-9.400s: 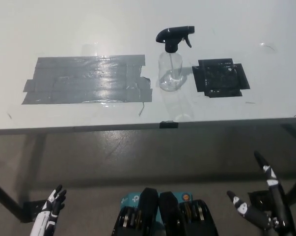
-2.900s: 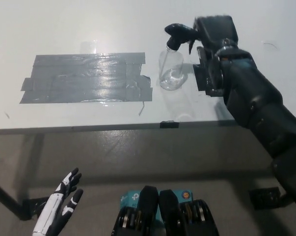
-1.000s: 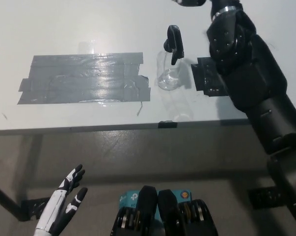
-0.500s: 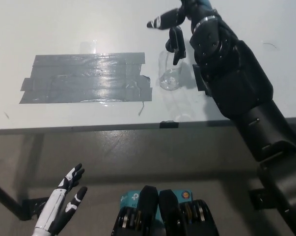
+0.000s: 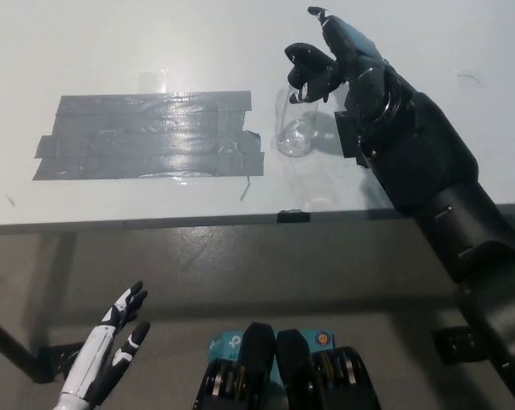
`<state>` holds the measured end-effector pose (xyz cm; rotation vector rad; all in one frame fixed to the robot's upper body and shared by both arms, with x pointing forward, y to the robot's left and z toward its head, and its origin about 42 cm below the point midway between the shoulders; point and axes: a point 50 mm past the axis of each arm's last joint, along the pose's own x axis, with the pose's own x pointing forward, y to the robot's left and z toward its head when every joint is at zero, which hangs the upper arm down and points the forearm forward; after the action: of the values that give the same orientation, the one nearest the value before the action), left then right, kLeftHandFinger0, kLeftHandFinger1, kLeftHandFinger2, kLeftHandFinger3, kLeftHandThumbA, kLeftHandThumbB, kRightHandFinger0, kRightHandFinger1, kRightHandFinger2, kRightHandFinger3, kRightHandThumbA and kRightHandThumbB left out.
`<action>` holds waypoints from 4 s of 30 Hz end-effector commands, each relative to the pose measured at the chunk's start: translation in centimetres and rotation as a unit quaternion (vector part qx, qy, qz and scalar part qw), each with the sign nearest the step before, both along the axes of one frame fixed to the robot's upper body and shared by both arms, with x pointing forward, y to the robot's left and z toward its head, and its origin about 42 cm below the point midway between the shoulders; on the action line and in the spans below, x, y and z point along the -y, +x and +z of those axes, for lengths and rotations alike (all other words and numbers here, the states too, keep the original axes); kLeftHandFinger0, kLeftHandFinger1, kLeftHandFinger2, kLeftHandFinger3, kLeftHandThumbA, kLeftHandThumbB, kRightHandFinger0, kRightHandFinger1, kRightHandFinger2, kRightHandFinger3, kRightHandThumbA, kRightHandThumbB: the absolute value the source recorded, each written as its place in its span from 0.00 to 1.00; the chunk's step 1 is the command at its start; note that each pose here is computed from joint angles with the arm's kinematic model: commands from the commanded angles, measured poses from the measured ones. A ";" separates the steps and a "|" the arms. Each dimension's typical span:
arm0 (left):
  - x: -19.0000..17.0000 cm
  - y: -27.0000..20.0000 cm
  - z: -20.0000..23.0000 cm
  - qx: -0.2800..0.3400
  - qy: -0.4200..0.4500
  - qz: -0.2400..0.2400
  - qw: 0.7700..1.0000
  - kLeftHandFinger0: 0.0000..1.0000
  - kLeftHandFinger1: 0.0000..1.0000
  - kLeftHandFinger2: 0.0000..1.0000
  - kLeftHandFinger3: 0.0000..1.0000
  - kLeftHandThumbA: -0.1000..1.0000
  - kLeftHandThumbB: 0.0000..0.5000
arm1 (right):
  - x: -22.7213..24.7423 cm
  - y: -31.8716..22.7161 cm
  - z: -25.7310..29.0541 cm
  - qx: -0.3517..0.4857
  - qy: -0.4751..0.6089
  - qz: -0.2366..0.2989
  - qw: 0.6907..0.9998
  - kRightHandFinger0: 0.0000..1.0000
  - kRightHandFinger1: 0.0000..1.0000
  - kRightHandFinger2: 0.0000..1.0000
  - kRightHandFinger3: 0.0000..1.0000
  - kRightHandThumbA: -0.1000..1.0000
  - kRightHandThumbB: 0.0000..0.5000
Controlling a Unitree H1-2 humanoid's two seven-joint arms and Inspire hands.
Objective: The robot grabs the black lid of the spray bottle on the desk and places it on the black area of the desk
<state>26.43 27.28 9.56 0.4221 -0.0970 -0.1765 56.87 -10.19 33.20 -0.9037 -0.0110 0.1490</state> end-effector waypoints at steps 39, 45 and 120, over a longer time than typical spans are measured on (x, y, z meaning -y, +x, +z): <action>-0.1 0.8 1.2 0.027 0.015 -0.011 0.999 1.00 1.00 1.00 1.00 0.92 0.43 | 1.8 1.5 4.2 0.094 0.115 0.011 0.989 0.07 0.49 0.82 0.79 0.00 0.39; -0.1 0.7 1.2 0.028 0.014 -0.009 0.999 1.00 1.00 1.00 1.00 0.92 0.43 | 1.8 1.3 7.5 0.149 0.136 0.029 0.979 0.03 0.46 0.77 0.78 0.00 0.35; -0.8 0.8 0.8 0.028 0.009 0.010 1.000 0.98 1.00 0.99 1.00 0.94 0.43 | 13.9 0.0 -1.2 0.299 0.233 -0.156 0.912 1.00 1.00 1.00 1.00 1.00 0.84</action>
<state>26.67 27.59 9.09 0.4362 -0.0821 -0.1673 56.46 -23.17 24.63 -0.4314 -0.1106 -0.2535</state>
